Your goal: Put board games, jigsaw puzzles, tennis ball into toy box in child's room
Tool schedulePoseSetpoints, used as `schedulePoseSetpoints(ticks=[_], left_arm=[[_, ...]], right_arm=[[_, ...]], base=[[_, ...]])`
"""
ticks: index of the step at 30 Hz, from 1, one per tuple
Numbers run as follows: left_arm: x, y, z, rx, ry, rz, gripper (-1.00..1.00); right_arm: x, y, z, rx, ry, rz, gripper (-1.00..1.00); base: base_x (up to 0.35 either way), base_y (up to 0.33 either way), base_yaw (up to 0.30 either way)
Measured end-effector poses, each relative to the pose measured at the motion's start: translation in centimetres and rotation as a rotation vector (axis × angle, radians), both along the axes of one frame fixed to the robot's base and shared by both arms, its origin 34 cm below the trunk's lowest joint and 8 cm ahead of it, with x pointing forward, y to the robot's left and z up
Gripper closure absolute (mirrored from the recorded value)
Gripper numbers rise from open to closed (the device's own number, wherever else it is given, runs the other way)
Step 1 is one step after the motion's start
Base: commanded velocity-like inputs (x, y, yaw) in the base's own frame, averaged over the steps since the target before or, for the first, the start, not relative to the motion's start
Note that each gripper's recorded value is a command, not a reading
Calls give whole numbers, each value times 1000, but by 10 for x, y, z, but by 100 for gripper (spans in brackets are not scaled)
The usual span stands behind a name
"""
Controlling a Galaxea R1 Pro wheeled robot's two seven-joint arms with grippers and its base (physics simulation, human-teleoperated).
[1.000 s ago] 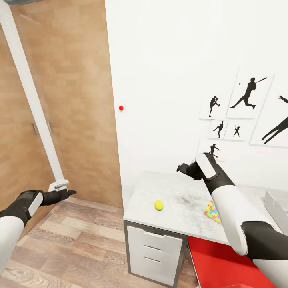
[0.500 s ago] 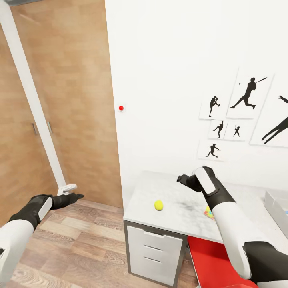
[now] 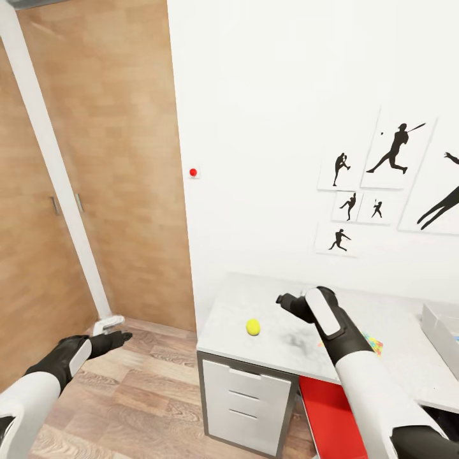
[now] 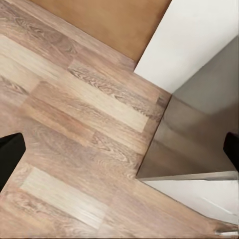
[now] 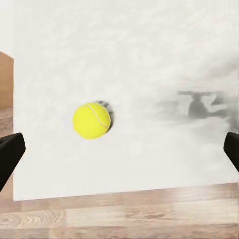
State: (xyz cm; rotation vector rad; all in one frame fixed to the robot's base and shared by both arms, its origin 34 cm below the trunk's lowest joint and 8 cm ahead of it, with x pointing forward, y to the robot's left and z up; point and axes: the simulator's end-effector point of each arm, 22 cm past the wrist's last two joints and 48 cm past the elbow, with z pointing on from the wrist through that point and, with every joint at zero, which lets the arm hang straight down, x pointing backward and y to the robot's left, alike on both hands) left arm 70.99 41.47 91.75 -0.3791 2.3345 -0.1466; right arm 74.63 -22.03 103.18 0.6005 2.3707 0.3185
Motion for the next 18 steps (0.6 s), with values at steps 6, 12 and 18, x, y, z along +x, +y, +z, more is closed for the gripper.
schedulePoseSetpoints(ticks=[6,12,18], left_arm=[[-12,-18,-24,-2,30,6,-100],[-6,-43,-25,-21,6,-16,-100],[-3,-69,-28,-47,4,-38,-100]], right_arm=[[-16,34,-28,45,40,26,-100],[-28,37,-46,54,67,29,-100],[-41,21,-64,48,96,15,-100]], base=[[0,0,0],[0,0,0],[0,14,0]])
